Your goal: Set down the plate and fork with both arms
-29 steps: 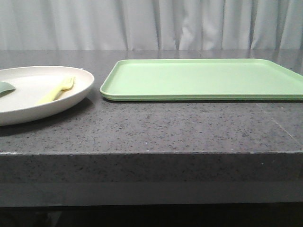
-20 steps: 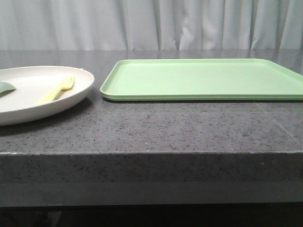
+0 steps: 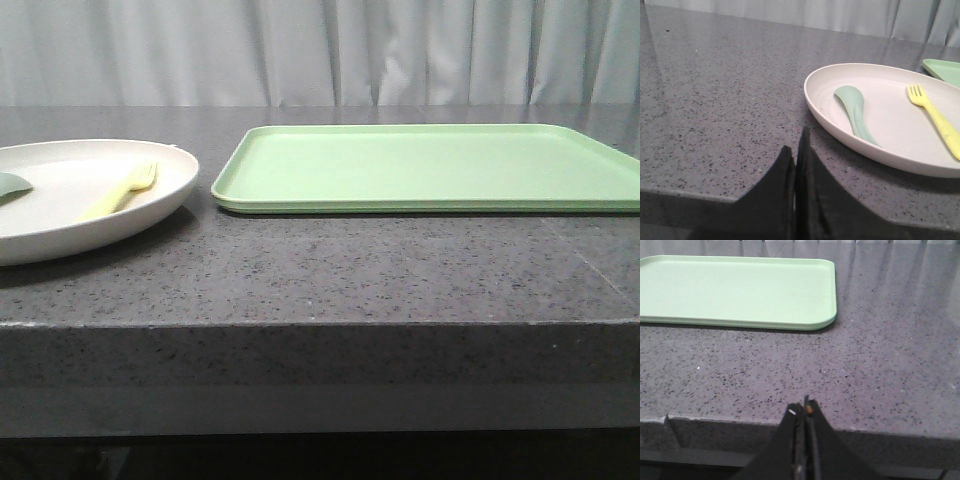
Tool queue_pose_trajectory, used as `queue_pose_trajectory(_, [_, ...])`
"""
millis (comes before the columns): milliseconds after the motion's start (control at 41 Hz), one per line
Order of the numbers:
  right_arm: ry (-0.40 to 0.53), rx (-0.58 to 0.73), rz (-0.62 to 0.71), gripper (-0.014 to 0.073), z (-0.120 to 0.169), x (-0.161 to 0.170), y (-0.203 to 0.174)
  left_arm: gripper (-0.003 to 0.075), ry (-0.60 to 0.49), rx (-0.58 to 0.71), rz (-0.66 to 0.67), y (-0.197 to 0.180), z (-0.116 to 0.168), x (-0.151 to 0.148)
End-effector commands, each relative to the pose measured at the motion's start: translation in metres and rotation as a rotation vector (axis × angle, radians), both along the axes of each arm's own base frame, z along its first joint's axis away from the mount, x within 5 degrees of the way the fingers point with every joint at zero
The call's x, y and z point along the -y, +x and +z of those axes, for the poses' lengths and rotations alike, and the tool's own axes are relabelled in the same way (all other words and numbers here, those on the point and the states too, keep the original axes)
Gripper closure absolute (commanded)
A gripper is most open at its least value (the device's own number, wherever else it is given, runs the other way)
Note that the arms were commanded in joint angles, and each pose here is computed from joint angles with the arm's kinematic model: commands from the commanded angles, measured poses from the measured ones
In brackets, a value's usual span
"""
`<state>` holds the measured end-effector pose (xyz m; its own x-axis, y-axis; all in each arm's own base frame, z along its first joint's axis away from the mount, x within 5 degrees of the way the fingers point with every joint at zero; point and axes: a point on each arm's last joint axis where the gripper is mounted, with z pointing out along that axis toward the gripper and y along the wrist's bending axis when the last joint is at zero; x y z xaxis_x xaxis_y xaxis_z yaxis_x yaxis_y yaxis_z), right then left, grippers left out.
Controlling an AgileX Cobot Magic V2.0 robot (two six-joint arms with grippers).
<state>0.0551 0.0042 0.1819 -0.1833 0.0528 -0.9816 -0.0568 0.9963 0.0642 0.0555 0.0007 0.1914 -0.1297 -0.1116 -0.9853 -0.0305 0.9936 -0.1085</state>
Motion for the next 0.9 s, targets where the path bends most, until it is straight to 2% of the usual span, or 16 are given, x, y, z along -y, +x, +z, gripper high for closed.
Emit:
queue_pose_trajectory(0, [-0.011,0.104,-0.010,0.0713,0.009,0.001,0.000,0.0738,-0.013,0.095,0.002,-0.001,0.007,0.000])
queue_pose_trajectory(415, [-0.011,0.111,-0.010,0.0713,0.010,0.001,0.000,0.0738,-0.008,0.112,0.002,-0.001,0.009,0.000])
queue_pose_trajectory(757, [-0.010,0.137,-0.011,0.0713,0.013,0.001,0.000,0.0738,-0.005,0.277,0.007,-0.002,0.024,-0.001])
queue_pose_trajectory(879, [-0.007,0.178,-0.013,0.0713,0.017,0.001,0.000,0.0738,-0.003,0.371,0.010,-0.003,0.033,-0.001])
